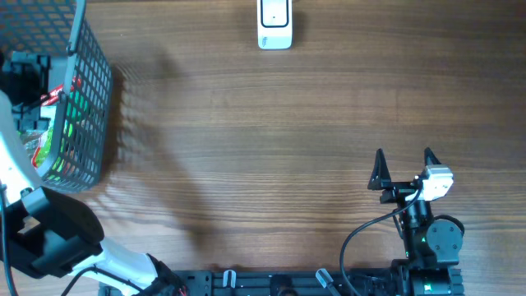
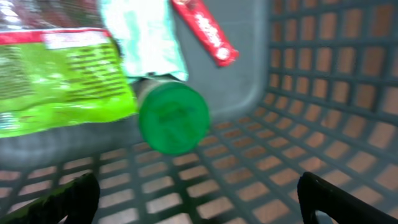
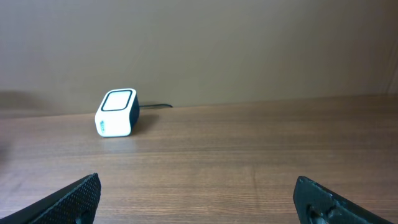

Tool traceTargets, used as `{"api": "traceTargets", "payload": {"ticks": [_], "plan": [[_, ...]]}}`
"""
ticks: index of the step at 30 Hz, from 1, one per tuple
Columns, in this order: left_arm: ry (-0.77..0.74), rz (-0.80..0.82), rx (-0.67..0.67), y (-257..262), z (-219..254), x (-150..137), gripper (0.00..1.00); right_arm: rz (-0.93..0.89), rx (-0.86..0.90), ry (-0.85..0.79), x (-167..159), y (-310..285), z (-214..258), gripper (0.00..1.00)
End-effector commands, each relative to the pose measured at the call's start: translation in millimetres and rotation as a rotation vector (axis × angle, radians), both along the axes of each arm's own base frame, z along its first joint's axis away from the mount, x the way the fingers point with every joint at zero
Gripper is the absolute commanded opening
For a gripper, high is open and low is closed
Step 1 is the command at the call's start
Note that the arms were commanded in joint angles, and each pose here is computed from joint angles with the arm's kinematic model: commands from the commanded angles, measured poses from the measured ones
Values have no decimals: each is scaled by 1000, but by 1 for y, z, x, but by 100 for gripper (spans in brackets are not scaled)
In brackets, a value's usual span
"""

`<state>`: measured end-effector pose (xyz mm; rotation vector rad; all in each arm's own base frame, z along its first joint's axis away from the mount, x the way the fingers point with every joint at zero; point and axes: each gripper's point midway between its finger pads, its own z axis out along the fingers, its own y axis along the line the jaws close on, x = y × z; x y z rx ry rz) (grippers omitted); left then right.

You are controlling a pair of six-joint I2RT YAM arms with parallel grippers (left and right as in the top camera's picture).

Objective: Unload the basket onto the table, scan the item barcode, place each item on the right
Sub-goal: 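Grasp the green-capped jar in the basket with the left gripper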

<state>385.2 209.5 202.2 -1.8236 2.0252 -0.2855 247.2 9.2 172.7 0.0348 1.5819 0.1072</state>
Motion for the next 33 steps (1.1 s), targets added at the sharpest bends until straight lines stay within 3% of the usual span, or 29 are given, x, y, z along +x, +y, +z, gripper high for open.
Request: {"api": "traceTargets", "payload": {"ticks": [1, 14, 33], "plan": [[30, 51, 50, 4, -2, 4, 99, 14, 15, 1, 0, 2, 0, 100], [135, 42, 4, 7, -51, 10, 100, 14, 15, 1, 0, 2, 0, 100], [176, 35, -18, 12, -92, 24, 99, 14, 15, 1, 0, 2, 0, 100]]}}
